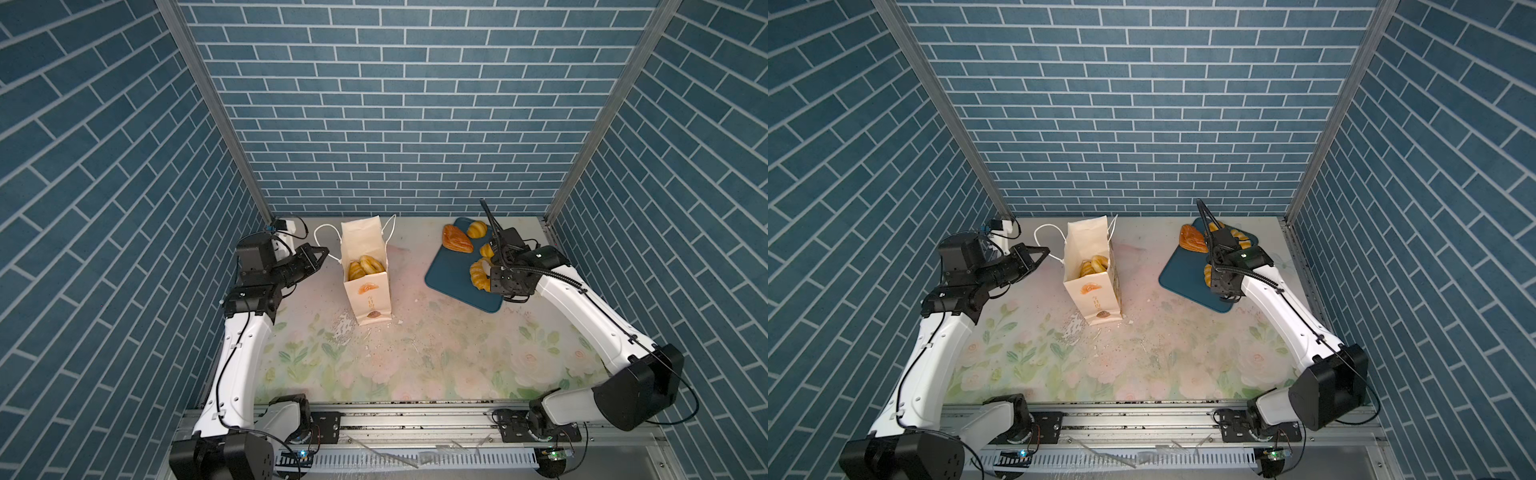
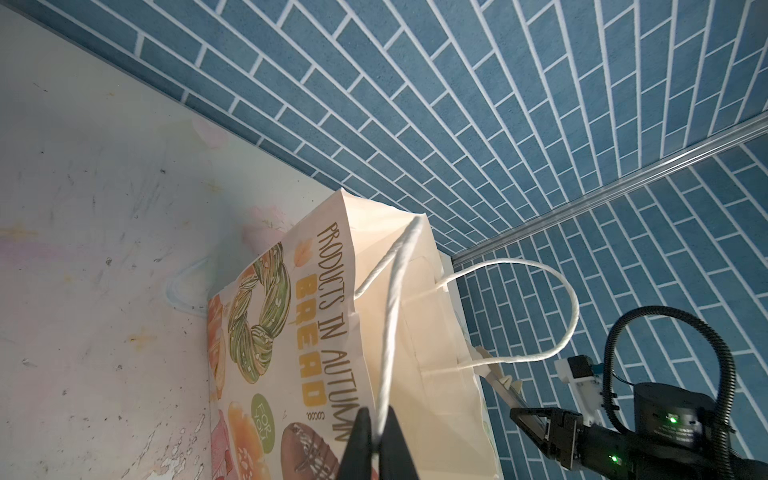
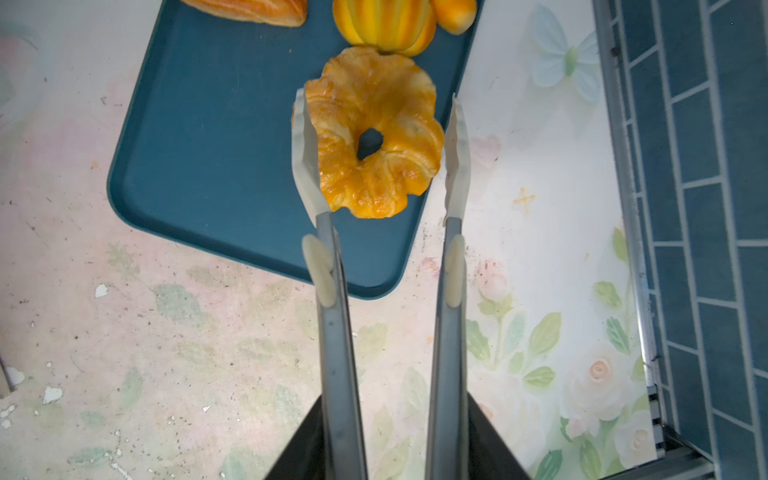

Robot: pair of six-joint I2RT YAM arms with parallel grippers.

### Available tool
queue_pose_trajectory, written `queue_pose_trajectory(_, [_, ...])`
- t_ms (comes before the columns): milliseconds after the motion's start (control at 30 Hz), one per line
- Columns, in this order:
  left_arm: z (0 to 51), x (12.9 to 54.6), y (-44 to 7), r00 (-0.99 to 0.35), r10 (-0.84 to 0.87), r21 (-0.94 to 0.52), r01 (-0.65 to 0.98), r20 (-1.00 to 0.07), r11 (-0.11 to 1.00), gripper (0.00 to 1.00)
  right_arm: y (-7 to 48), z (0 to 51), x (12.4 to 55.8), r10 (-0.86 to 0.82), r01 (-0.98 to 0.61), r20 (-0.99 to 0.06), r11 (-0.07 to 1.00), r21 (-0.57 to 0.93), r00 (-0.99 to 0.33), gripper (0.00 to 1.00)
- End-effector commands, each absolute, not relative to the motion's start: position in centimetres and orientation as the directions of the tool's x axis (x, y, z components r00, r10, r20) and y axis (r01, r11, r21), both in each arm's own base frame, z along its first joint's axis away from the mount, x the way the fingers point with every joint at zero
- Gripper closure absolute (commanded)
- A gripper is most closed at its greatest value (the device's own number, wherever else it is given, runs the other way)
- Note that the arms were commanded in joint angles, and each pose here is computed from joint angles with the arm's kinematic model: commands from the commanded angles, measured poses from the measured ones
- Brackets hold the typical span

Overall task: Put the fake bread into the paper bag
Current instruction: 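Lower the tongs onto the large glazed croissant ring and pinch it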

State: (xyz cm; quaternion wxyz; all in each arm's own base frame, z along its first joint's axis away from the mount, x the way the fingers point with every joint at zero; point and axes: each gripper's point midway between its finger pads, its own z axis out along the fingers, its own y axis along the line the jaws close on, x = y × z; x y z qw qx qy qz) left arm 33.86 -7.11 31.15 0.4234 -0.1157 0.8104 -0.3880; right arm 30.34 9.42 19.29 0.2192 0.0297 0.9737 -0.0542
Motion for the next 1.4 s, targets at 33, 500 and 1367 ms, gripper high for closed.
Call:
queue_pose_trajectory(33, [31.6,33.6,-7.1,-0.611,-0.505,-0.718,0.155,-0.609,0.679,0.91,10.8,18.1,31.2,0.044,0.067,-0.4,0.997,-0.042,-0.916,0.54])
queue_pose_trajectory(500, [31.5,33.8,-7.0,-0.612,-0.504,-0.716,0.152,-0.61,0.681,0.91,11.6,15.8,33.4,-0.059,-0.02,-0.345,0.993,-0.115,-0.937,0.54])
queue_pose_trajectory(1367, [31.4,34.3,-6.7,-0.604,-0.512,-0.713,0.138,-0.61,0.687,0.91,12.8,14.5,34.4,-0.113,-0.077,-0.281,0.987,-0.138,-0.953,0.57])
